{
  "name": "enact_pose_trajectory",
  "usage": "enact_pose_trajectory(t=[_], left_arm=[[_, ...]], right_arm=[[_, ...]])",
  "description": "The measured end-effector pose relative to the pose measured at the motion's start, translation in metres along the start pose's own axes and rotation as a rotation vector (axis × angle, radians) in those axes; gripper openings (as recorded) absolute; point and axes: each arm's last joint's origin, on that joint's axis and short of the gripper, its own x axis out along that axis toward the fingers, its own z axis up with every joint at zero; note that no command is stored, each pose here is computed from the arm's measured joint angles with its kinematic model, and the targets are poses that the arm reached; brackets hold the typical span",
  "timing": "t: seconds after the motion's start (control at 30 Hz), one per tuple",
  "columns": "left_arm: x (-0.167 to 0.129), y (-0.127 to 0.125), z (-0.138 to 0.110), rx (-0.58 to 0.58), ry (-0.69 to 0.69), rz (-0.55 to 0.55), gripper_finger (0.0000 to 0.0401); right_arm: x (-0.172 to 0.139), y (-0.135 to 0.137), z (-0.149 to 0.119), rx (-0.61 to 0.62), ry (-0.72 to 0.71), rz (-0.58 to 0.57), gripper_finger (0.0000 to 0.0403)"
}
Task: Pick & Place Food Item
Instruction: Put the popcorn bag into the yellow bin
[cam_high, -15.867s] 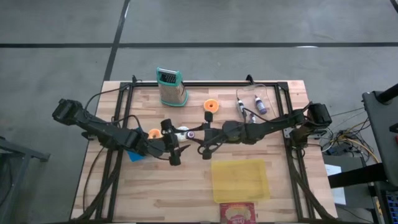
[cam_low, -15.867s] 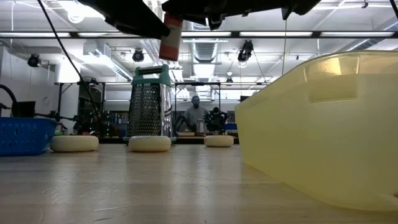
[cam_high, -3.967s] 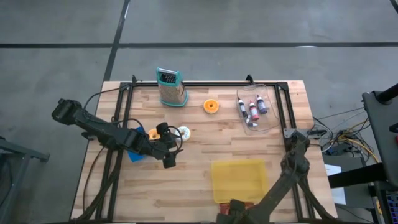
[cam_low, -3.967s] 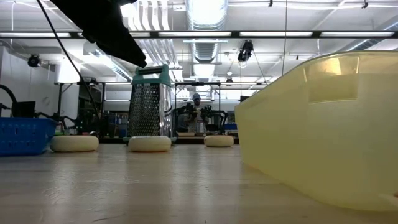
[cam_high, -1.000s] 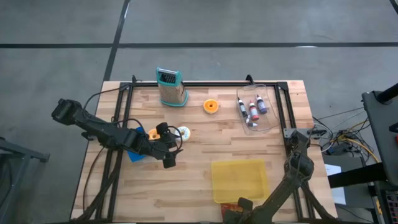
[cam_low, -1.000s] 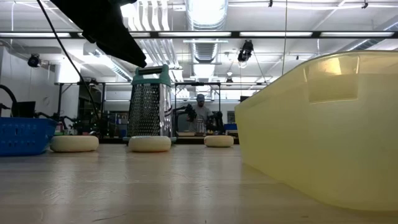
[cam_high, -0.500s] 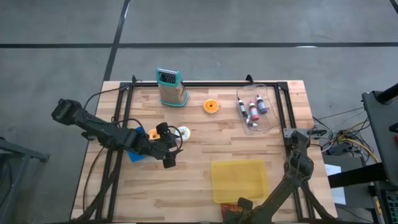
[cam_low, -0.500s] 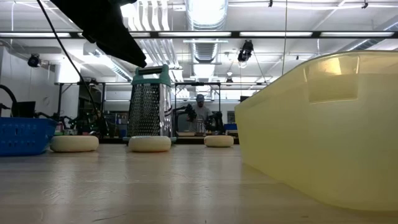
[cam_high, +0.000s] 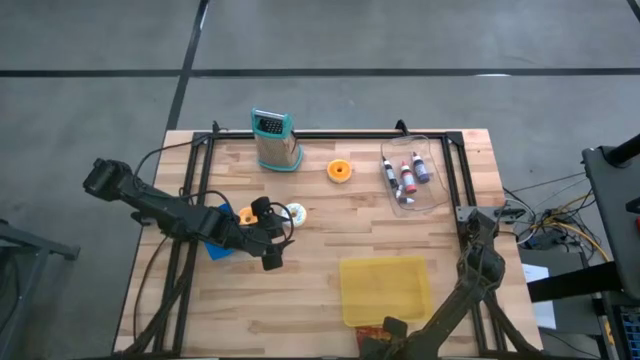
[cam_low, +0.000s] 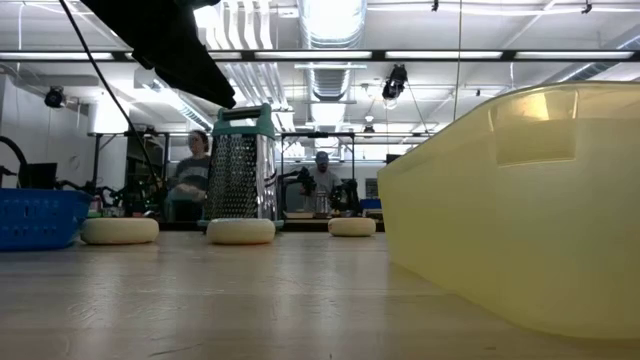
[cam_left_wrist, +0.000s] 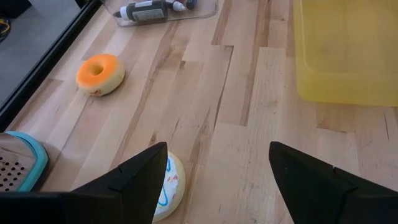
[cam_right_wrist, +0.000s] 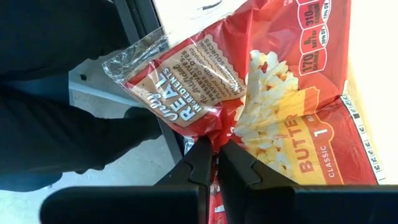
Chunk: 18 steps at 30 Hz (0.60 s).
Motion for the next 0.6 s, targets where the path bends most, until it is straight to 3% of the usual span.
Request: enact_pose_trajectory(t=[0.6], left_arm=[[0.0,0.0,0.0,0.0,0.0,0.001,0.0287]], right_arm=[[-0.04,0.003,0.007,0.005,-0.034,0.09,0.0012]])
